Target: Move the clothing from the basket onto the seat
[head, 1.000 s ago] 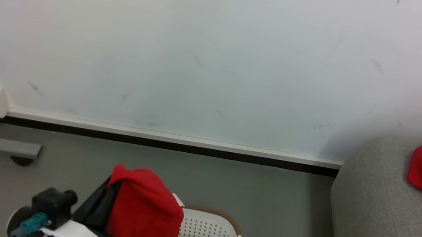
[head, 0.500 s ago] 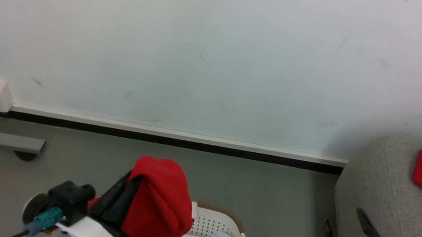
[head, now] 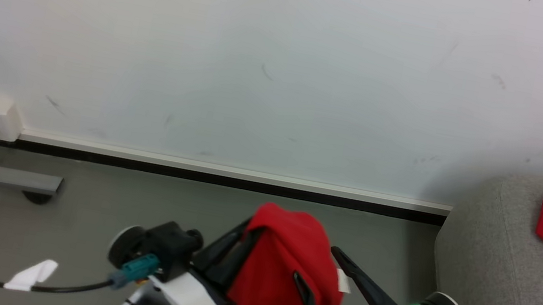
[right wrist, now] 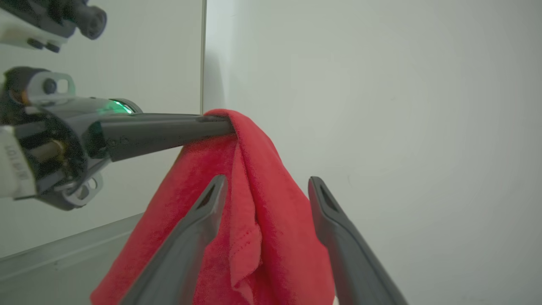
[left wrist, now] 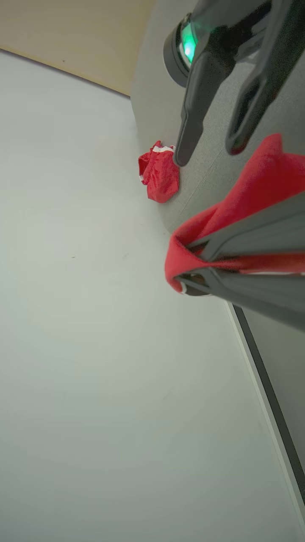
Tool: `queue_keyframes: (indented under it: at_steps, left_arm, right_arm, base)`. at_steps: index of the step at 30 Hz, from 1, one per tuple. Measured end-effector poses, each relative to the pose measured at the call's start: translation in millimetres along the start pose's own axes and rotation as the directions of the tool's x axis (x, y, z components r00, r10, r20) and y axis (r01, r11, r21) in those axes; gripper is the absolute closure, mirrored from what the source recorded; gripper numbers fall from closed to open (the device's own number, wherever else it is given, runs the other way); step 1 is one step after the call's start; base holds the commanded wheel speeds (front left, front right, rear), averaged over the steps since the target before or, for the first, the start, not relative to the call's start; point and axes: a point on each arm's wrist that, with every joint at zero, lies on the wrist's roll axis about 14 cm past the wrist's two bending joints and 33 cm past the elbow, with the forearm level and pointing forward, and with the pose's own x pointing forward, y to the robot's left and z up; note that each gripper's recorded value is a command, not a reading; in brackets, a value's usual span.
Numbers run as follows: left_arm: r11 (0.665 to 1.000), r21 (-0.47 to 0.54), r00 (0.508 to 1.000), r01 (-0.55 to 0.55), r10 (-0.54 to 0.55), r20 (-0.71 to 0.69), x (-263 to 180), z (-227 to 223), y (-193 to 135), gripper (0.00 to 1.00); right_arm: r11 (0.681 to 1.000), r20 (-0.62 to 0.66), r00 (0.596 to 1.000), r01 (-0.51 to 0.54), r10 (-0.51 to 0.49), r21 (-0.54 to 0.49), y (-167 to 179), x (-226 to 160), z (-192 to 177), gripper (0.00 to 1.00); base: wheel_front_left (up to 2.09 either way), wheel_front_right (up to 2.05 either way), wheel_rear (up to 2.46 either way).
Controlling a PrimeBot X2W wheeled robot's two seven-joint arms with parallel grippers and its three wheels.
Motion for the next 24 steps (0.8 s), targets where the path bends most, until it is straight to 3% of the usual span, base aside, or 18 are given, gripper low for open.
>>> queue_keyframes:
  at_steps: [9, 10, 11, 12, 18, 19, 20, 21, 22, 24]
  left_arm:
    - [0.981, -0.024, 0.982, 0.191, -0.191, 0.007, 10, 6, -59, 1.00]
    - [0.978, -0.028, 0.979, 0.205, -0.204, 0.011, 10, 8, -64, 1.00]
    - [0.976, -0.031, 0.977, 0.213, -0.213, 0.018, 10, 10, -66, 1.00]
    - [0.975, -0.030, 0.975, 0.220, -0.219, 0.021, 10, 12, -68, 1.00]
    - [0.976, -0.031, 0.977, 0.215, -0.215, 0.005, 10, 7, -64, 1.00]
    - [0.976, -0.033, 0.977, 0.214, -0.214, 0.001, 10, 5, -63, 0.86]
    - [0.976, -0.034, 0.977, 0.213, -0.213, 0.003, 10, 4, -63, 0.59]
    - [0.976, -0.035, 0.977, 0.214, -0.214, 0.004, 11, 4, -63, 0.59]
    - [0.977, -0.037, 0.977, 0.212, -0.212, 0.002, 11, 2, -62, 0.00]
    - [0.977, -0.041, 0.977, 0.211, -0.212, -0.008, 12, -3, -62, 0.00]
  right_arm:
    - [1.000, -0.058, 0.998, -0.005, 0.004, -0.013, -1, 3, -17, 0.00]
    - [1.000, -0.073, 0.997, -0.002, 0.002, -0.009, -2, 2, -22, 0.24]
    - [1.000, -0.083, 0.997, 0.004, -0.004, 0.000, -3, 1, -25, 0.72]
    - [1.000, -0.089, 0.996, 0.013, -0.011, 0.015, -4, 0, -27, 1.00]
    - [0.997, -0.088, 0.995, 0.055, -0.051, 0.052, -15, -3, -27, 1.00]
    - [0.997, -0.086, 0.995, 0.064, -0.060, 0.053, -19, -4, -26, 1.00]
    - [0.996, -0.082, 0.994, 0.077, -0.072, 0.055, -23, -5, -25, 1.00]
    - [0.994, -0.077, 0.993, 0.090, -0.085, 0.055, -27, -6, -23, 1.00]
    - [0.994, -0.073, 0.993, 0.099, -0.095, 0.052, -31, -7, -22, 1.00]
    - [0.991, -0.060, 0.991, 0.123, -0.121, 0.047, -41, -9, -17, 1.00]
  base:
    - [0.00, 0.00, 0.00]
    - [0.00, 0.00, 0.00]
    - [0.00, 0.00, 0.00]
    - [0.00, 0.00, 0.00]
    - [0.00, 0.00, 0.00]
    - [0.00, 0.00, 0.00]
    - [0.00, 0.00, 0.00]
    - [0.00, 0.00, 0.00]
    - [0.00, 0.00, 0.00]
    - [0.00, 0.00, 0.00]
